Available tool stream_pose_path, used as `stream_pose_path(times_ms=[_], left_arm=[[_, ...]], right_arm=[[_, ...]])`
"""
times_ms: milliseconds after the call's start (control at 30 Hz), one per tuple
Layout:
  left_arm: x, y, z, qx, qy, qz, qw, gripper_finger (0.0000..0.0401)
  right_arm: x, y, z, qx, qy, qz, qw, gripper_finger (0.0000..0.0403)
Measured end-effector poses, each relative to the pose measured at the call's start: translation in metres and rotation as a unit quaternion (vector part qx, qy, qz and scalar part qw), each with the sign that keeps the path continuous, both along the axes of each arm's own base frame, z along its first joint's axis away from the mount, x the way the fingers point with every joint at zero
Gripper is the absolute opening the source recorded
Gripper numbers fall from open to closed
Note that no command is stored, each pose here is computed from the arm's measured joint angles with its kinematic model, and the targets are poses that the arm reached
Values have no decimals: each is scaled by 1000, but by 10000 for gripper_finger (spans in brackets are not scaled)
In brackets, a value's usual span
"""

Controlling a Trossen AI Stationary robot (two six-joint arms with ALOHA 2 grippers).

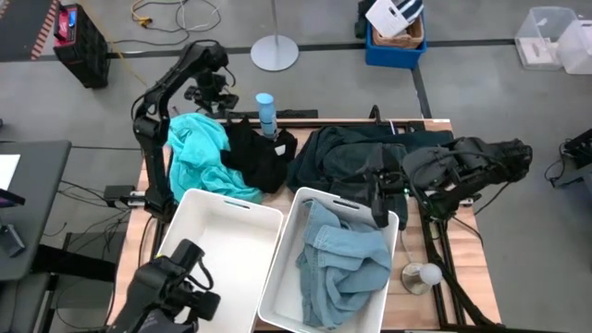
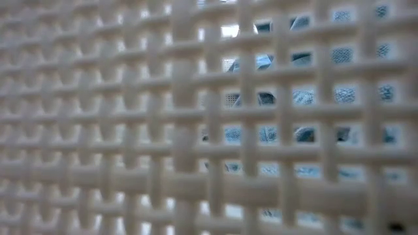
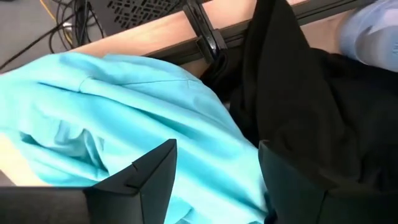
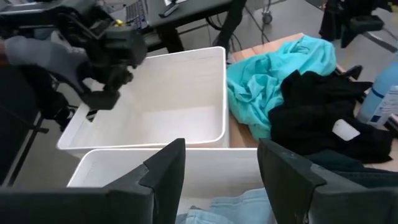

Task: Sort clothes
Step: Put the light blue shorts into the right white bin

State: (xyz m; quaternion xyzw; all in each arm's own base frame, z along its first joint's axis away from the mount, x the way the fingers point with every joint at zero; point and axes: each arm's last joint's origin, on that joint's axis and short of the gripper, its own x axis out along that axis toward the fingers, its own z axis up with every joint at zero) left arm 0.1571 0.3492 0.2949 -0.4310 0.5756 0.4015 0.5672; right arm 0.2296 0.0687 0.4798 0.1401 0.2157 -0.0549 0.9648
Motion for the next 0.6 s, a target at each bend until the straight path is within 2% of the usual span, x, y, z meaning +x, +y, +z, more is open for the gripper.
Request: stream_pose_path(times_ms=[133, 400, 600], left_arm=[[0, 0, -3, -7, -8, -4, 1000, 233], [-6, -15, -55, -115, 30, 6, 993, 234], [-8, -16, -57, -116, 37, 10, 993, 234]], right_arm=[[1, -5, 0, -3, 0, -9, 1000, 219], [0, -2, 0, -1, 0, -2, 1000, 219], [1, -2, 0, -4, 0, -2, 1000, 219]])
